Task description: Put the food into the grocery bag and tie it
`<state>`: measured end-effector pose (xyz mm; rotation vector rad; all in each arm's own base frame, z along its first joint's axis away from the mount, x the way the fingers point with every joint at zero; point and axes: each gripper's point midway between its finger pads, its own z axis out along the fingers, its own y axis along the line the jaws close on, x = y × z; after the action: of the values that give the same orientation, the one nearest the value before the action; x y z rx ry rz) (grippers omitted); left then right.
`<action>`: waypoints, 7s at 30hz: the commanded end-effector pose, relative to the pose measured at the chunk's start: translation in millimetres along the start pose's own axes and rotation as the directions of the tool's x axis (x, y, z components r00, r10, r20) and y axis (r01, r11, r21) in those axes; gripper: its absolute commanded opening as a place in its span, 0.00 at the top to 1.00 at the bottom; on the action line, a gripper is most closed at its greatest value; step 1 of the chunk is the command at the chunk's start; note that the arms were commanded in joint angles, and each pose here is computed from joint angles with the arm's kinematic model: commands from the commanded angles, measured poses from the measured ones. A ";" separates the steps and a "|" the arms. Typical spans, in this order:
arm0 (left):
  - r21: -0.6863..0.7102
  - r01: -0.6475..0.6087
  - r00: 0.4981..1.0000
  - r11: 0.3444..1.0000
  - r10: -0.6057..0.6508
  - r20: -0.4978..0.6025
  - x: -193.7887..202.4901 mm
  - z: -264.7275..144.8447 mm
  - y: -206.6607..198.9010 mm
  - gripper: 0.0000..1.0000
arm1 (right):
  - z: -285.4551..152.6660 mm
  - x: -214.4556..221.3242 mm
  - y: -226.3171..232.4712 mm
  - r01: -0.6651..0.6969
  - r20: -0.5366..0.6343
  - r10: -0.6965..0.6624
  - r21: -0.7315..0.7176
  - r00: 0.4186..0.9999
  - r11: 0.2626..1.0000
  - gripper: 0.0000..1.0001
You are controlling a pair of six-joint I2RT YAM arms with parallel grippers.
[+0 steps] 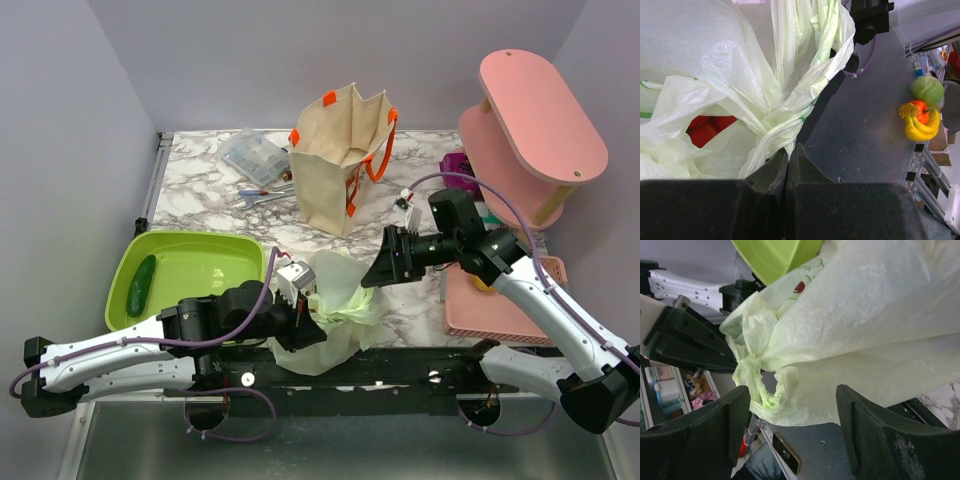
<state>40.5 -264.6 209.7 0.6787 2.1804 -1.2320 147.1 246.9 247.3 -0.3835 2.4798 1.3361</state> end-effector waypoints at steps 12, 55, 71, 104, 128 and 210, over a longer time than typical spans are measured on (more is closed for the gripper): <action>0.030 -0.017 0.999 0.999 0.016 0.042 -17.6 4.7 -14.3 1.00 | 21.4 31.3 7.6 -0.010 -0.140 0.002 -0.057 0.990 0.998 0.79; -0.059 -0.452 0.873 0.890 0.455 0.177 -181.2 -22.7 -71.2 1.00 | -128.5 -239.0 -60.3 -0.192 0.567 -0.478 0.755 0.671 0.627 0.99; -0.057 -0.182 0.979 0.982 0.187 0.084 -70.5 19.4 17.9 1.00 | -119.3 -191.7 -140.0 -0.285 0.556 -0.370 0.765 0.744 0.577 0.99; -0.046 0.152 0.960 0.987 -0.136 0.245 -34.9 13.0 49.7 1.00 | -89.6 -164.2 -202.7 -0.371 0.585 -0.141 0.663 0.798 0.650 0.99; -0.448 0.294 0.752 0.844 0.085 0.654 -142.7 -132.1 84.0 0.02 | -150.2 -167.8 -61.3 -0.181 0.664 -0.241 0.500 0.708 0.847 0.21; -0.647 0.325 0.752 0.689 0.227 0.619 -66.9 -172.7 166.5 0.01 | -104.6 -241.1 -375.9 -0.865 0.800 -0.426 0.496 0.423 0.072 0.27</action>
<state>160.4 -52.4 228.8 -0.1693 1.8195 -0.4120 481.2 -11.2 115.4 1.0361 1.7780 -0.4856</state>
